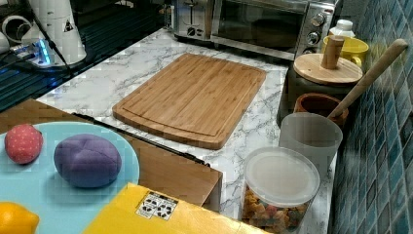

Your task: Close the oven.

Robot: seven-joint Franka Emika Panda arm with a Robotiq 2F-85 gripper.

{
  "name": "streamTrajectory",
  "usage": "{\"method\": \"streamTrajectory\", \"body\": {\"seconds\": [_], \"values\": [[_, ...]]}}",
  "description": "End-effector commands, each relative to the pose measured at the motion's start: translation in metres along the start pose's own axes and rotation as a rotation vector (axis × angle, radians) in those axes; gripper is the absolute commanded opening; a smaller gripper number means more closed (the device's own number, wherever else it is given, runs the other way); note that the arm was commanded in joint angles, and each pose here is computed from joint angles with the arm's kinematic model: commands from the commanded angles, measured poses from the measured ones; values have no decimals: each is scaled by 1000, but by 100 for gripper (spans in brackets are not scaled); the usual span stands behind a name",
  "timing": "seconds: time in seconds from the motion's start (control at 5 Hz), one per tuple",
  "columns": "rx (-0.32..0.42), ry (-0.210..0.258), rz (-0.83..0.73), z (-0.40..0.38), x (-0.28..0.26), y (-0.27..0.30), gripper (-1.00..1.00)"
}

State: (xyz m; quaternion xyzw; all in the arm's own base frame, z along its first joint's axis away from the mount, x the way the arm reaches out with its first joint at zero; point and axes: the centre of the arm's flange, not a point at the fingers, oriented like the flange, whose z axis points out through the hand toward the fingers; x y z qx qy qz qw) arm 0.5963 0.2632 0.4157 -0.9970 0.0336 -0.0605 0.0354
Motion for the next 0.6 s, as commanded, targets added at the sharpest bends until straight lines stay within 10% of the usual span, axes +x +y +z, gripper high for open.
{"method": "streamTrajectory", "body": {"seconds": [0.2, 0.6], "values": [[129, 194, 37, -152, -31, -9, -100], [129, 194, 37, -152, -31, -9, -100]]}}
